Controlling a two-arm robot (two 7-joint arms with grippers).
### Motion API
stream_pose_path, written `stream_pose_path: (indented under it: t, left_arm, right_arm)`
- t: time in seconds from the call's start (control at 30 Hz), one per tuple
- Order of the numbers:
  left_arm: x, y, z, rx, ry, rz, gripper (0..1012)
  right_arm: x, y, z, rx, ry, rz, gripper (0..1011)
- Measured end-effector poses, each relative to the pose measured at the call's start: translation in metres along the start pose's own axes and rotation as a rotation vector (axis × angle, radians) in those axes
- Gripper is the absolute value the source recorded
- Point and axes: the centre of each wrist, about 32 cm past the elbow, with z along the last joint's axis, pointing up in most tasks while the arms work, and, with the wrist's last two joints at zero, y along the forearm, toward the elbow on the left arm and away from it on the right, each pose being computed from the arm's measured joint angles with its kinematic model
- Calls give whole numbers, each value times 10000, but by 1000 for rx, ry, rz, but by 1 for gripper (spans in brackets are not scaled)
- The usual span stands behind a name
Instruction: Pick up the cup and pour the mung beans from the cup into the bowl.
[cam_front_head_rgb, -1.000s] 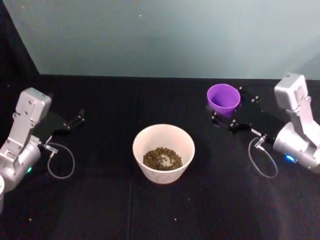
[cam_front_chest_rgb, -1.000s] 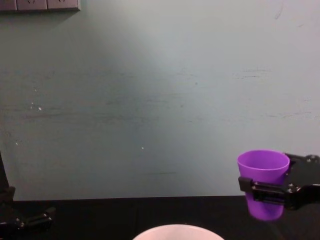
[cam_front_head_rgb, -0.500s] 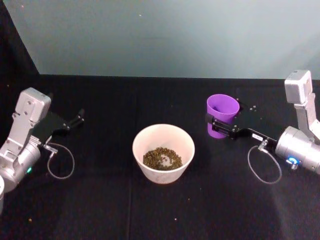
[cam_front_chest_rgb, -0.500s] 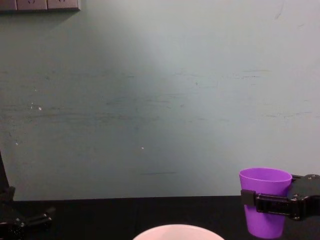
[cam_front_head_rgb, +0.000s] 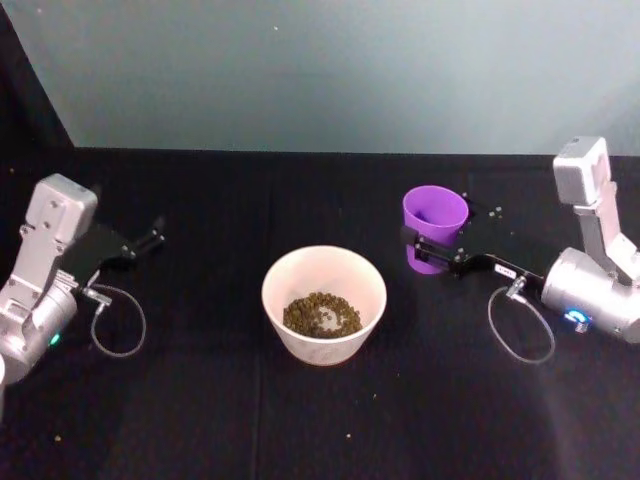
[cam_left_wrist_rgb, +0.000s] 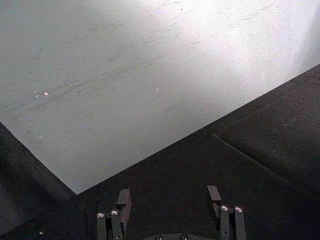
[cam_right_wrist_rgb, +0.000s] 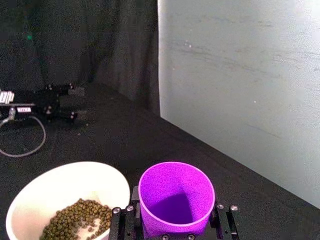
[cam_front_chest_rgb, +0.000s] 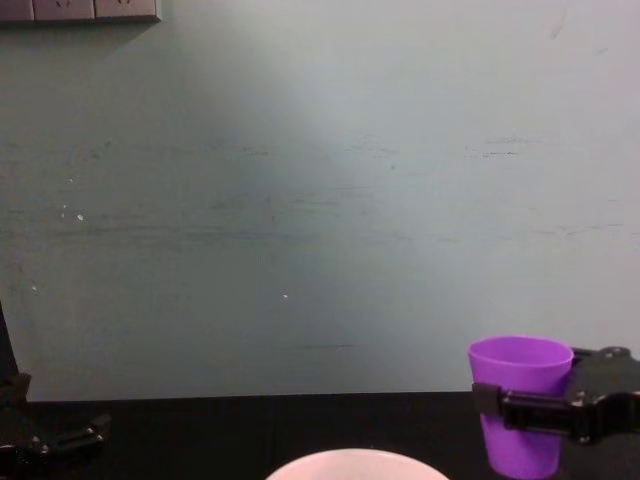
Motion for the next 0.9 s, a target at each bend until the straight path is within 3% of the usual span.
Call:
stream_pose_path:
  t: [0.2,0.33,0.63,0.9]
  left_arm:
    - [0,0,0,0,0,0,1000]
    - [0,0,0,0,0,0,1000]
    - [0,0,0,0,0,0,1000]
    - [0,0,0,0,0,0,1000]
  right_arm:
    - [-14,4,-87,-19,-36,10,744]
    - [-2,-37,-234,-20,-54,29,744]
    - [11,-96,-478,-6,-28,66,744]
    - [2,-73,-566,-13,-1,80,744]
